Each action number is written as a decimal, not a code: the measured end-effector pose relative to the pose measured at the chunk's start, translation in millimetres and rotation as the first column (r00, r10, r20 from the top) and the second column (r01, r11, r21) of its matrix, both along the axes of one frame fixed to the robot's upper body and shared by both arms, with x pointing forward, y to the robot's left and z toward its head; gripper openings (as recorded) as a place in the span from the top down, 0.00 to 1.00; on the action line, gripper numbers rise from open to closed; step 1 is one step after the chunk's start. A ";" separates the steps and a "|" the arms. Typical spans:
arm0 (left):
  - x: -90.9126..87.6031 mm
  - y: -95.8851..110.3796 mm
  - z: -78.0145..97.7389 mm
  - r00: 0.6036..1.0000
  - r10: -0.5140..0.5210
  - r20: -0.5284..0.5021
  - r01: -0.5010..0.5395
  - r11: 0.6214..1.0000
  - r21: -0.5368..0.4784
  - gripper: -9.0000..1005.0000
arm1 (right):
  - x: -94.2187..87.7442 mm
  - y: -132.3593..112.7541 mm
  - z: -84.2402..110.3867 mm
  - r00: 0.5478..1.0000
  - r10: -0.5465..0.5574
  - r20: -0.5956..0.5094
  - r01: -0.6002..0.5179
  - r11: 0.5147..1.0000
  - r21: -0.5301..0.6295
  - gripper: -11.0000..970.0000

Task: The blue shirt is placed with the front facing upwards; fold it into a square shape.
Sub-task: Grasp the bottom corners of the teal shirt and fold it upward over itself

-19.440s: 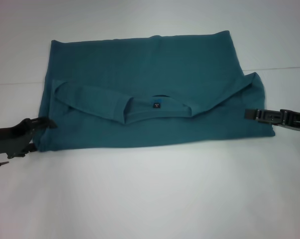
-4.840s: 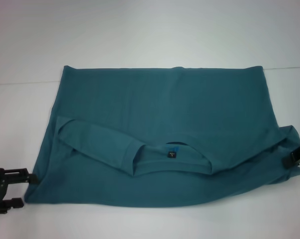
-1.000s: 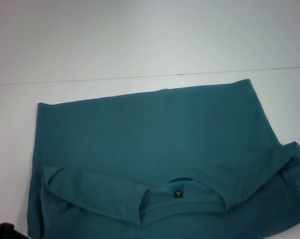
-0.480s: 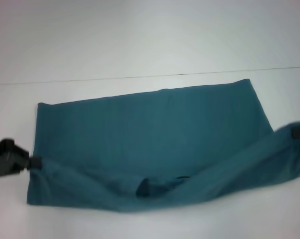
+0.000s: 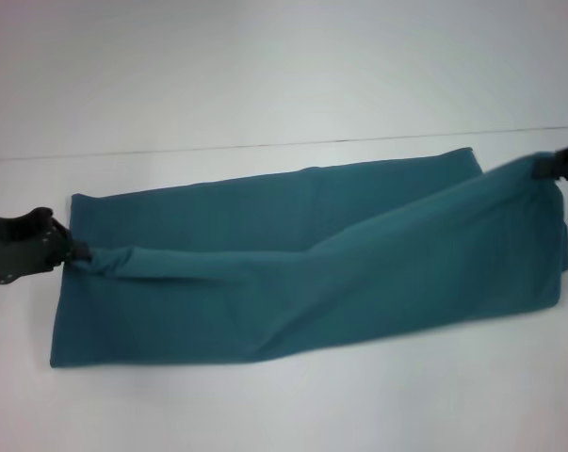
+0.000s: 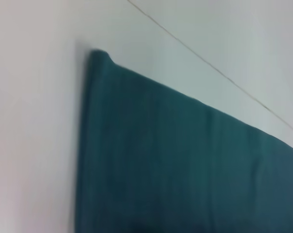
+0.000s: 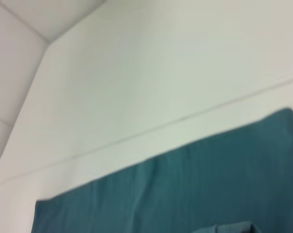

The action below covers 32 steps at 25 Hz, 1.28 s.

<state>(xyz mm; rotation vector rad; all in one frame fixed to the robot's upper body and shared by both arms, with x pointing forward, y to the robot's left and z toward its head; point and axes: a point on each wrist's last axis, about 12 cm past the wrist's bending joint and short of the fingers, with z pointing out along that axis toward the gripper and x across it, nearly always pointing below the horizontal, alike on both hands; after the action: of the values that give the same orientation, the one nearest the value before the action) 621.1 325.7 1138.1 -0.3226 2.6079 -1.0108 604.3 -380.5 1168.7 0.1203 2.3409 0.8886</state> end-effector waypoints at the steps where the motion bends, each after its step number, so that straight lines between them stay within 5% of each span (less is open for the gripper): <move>1: 4.2 -3.9 -1.0 1.000 0.010 0.003 -0.010 1.000 0.018 0.97 | 3.9 3.9 -1.0 1.000 -0.003 0.006 0.003 1.000 -0.002 0.91; 10: 31.5 -26.9 -9.3 0.989 0.107 0.099 -0.115 0.990 0.081 0.97 | 31.9 34.3 -19.8 0.996 -0.062 0.062 0.067 0.993 -0.096 0.91; 21: 34.0 -25.6 -26.4 0.960 0.240 0.142 -0.254 0.963 0.086 0.97 | 39.5 50.1 -39.5 0.981 -0.151 0.120 0.166 0.978 -0.126 0.91; 32: 44.3 -36.1 -20.4 0.938 0.293 0.187 -0.303 0.952 0.030 0.94 | 62.6 64.0 -37.6 0.960 -0.213 0.184 0.243 0.957 -0.158 0.91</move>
<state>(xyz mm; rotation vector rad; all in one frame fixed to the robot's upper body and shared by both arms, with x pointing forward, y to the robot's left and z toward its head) 665.5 289.6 1117.8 -0.5654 2.3311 -0.8165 666.9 -316.5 1131.1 0.2296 2.1860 0.5499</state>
